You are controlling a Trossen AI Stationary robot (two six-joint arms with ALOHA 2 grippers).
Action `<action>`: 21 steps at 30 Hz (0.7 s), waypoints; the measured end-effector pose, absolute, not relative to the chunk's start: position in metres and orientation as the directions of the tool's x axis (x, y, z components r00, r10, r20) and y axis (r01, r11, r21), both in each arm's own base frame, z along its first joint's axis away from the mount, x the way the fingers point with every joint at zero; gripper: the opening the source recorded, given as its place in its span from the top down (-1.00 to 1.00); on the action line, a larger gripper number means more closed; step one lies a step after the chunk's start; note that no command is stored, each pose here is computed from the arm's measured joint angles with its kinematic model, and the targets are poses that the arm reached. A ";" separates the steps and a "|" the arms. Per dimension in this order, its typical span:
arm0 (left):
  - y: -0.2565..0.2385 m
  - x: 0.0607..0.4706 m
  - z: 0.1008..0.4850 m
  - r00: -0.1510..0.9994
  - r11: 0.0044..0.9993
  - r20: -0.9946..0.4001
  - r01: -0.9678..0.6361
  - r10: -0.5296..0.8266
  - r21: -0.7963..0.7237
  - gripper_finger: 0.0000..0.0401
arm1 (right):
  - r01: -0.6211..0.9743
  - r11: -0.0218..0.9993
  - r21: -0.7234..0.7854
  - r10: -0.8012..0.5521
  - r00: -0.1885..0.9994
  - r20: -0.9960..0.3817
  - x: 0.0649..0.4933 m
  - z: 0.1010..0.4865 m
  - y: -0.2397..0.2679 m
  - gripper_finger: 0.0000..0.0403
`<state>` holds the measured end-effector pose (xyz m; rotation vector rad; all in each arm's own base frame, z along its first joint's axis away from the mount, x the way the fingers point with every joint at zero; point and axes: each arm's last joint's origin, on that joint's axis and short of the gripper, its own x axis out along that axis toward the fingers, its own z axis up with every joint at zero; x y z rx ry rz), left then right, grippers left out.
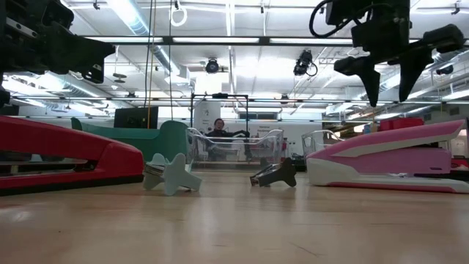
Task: Pick and place Stapler, Stapler remover, tape
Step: Put the purple staple remover into the blue bin
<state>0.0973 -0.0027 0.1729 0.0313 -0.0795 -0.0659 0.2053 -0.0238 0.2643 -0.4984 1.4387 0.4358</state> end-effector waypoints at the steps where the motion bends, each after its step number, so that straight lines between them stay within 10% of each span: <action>1: -0.003 0.097 0.173 0.995 0.997 0.078 0.065 -0.067 0.034 0.99 | -0.566 0.822 -0.062 -0.018 0.083 -0.996 0.204 0.263 -0.023 -0.05; 21: -0.003 0.097 0.173 0.995 0.997 0.078 0.064 -0.067 0.034 0.99 | -0.596 0.801 -0.045 -0.017 0.052 -0.998 0.174 0.197 -0.018 -0.05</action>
